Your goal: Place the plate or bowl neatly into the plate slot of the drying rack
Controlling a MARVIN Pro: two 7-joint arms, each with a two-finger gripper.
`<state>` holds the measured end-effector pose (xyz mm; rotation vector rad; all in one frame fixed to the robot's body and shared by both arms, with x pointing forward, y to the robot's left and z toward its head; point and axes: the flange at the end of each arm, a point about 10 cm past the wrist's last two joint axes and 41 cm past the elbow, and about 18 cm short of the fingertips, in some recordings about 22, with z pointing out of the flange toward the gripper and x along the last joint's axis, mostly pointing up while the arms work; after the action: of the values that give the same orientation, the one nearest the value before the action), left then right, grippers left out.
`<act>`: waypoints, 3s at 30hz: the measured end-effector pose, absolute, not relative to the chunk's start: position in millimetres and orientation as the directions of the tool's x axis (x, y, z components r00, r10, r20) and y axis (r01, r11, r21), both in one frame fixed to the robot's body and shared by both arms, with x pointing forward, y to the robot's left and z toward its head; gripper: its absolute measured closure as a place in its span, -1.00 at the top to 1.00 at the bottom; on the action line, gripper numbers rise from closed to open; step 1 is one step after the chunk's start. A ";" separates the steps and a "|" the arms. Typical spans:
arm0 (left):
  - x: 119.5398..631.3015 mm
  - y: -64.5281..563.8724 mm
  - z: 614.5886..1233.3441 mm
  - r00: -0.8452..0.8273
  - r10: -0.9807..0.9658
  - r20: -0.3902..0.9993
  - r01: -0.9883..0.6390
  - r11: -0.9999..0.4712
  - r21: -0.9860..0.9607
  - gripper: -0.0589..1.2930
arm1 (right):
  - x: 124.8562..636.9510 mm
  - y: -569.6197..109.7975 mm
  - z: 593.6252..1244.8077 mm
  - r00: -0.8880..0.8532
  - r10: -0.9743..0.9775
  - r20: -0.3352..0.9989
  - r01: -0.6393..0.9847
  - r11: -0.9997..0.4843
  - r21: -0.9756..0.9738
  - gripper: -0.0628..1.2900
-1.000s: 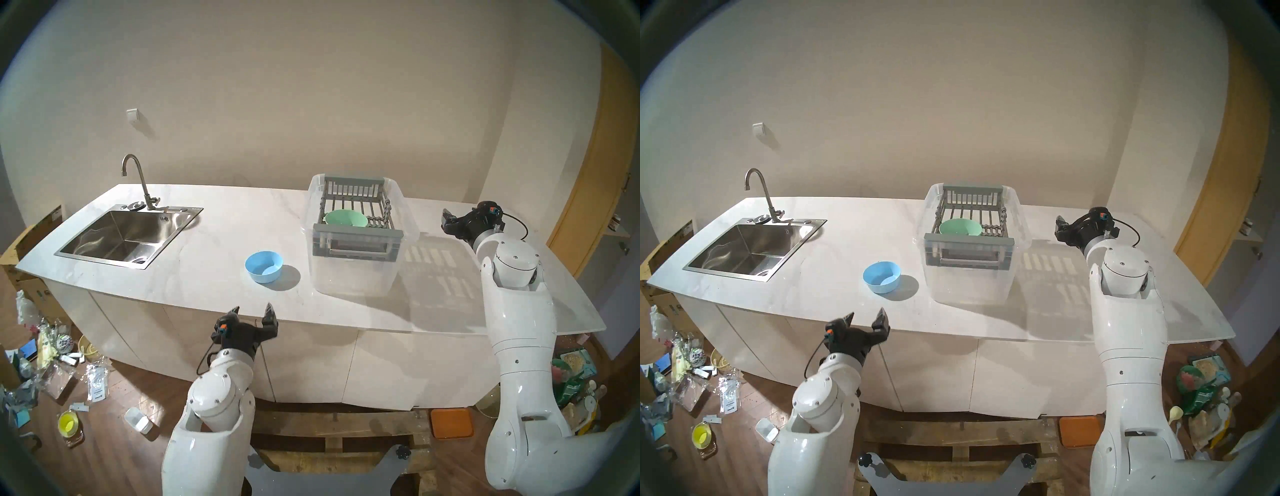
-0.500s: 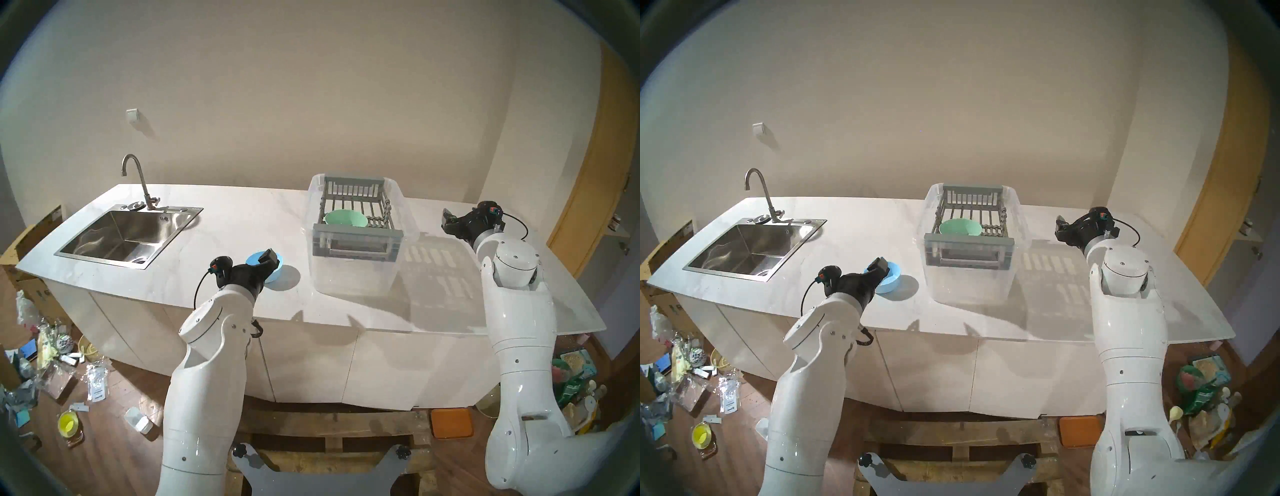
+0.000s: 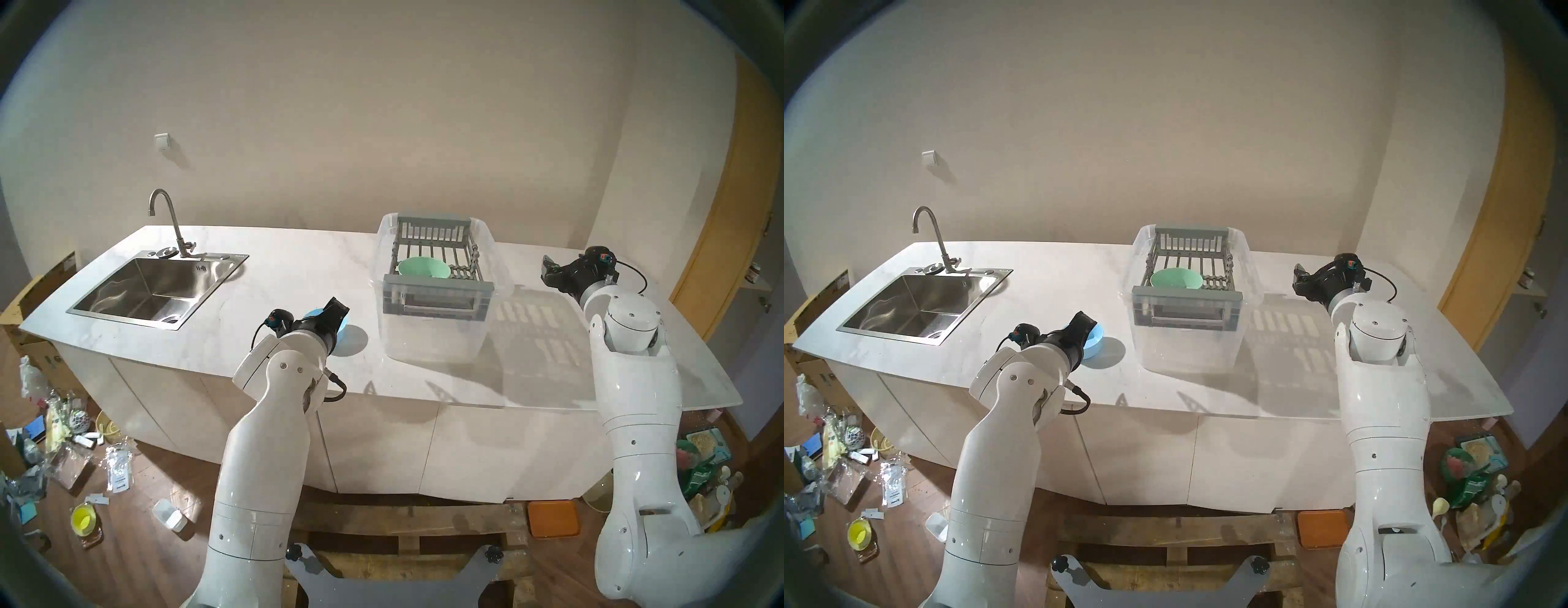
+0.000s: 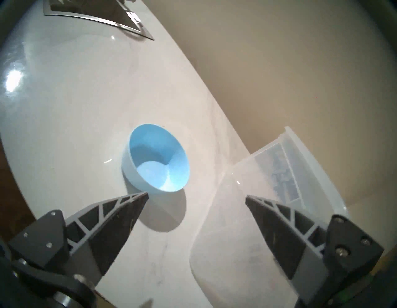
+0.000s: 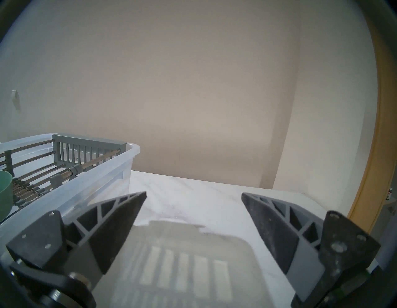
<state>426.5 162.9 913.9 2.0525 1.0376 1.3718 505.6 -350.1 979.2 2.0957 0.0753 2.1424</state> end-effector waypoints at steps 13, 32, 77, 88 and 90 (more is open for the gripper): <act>432.3 154.1 938.1 0.188 0.790 0.583 0.296 -0.612 0.734 0.91 | 505.6 -350.2 979.4 -0.018 0.138 0.990 -0.068 -0.988 0.136 0.86; 433.0 189.8 932.3 0.016 0.899 0.439 0.321 -0.420 0.849 0.91 | 505.7 -350.3 979.6 -0.019 0.138 0.990 -0.068 -0.988 0.137 0.86; 476.3 202.9 884.5 0.004 0.977 0.215 0.441 -0.194 0.876 0.91 | 505.6 -350.5 979.7 -0.020 0.139 0.990 -0.069 -0.988 0.137 0.86; 485.6 199.2 892.0 0.003 0.988 0.152 0.459 -0.136 0.878 0.91 | 505.6 -350.5 979.7 -0.020 0.139 0.990 -0.069 -0.988 0.138 0.86; 487.1 198.3 893.8 0.005 0.990 0.143 0.467 -0.129 0.875 0.91 | 505.6 -350.6 979.7 -0.020 0.139 0.990 -0.069 -0.988 0.138 0.86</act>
<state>487.1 198.3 893.8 1.6592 1.5134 1.0678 505.6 -350.6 979.7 2.0914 0.0760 2.1436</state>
